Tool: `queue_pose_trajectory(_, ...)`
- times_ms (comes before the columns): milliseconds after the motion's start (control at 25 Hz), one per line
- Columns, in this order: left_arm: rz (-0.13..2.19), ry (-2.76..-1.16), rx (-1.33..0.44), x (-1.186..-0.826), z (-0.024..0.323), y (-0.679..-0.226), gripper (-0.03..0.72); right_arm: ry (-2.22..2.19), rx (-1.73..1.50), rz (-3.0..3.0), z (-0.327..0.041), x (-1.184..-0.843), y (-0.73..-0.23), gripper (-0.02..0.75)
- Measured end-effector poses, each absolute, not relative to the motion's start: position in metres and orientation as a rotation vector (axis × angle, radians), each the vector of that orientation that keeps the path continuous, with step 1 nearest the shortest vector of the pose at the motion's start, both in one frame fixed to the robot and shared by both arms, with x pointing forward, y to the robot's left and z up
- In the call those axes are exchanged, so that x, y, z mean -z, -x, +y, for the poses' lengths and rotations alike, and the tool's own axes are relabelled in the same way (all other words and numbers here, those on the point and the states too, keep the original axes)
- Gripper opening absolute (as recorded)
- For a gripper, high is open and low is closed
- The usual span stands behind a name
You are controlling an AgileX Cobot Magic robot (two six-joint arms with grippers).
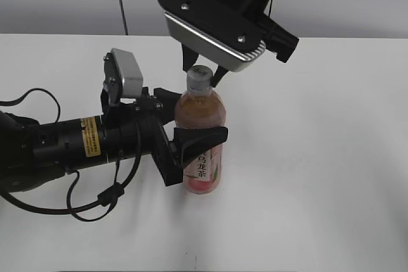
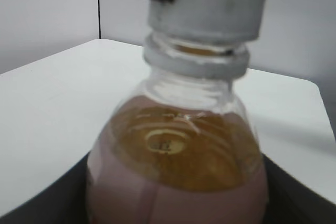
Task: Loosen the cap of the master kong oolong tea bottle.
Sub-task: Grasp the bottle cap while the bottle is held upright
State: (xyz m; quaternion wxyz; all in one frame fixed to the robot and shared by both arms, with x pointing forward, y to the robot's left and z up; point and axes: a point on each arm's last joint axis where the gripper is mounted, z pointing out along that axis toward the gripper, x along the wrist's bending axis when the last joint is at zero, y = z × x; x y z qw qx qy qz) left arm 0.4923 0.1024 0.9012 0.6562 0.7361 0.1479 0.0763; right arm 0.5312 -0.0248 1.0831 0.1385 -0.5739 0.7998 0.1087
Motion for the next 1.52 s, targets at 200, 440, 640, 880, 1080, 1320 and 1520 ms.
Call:
queue_pose_trajectory(200, 0.350, -1.665, -0.171, -0.901, 0.103, -0.493, 0.459, 1.567, -0.383, 2.386, -0.021, -1.083, -0.528, 0.356)
queue_pose_trajectory(440, 0.345, -1.668, -0.168, -0.901, 0.102, -0.492, 0.459, 1.479, -0.440, 2.434, -0.017, -1.083, -0.527, 0.490)
queue_pose_trajectory(640, 0.342, -1.669, -0.166, -0.901, 0.102, -0.492, 0.459, 1.308, -0.538, 2.542, -0.014, -1.085, -0.525, 0.578)
queue_pose_trajectory(880, 0.341, -1.669, -0.165, -0.901, 0.102, -0.492, 0.459, 0.847, -0.645, 2.776, -0.012, -1.088, -0.523, 0.587)
queue_pose_trajectory(1080, 0.343, -1.669, -0.163, -0.901, 0.102, -0.492, 0.458, 0.252, -0.748, 2.879, -0.013, -1.100, -0.525, 0.589)
queue_pose_trajectory(1320, 0.343, -1.669, -0.163, -0.901, 0.102, -0.492, 0.458, -0.464, -0.664, 2.865, -0.022, -1.105, -0.535, 0.588)
queue_pose_trajectory(1520, 0.343, -1.669, -0.163, -0.901, 0.102, -0.492, 0.458, -0.899, -0.596, 2.844, -0.028, -1.103, -0.533, 0.588)
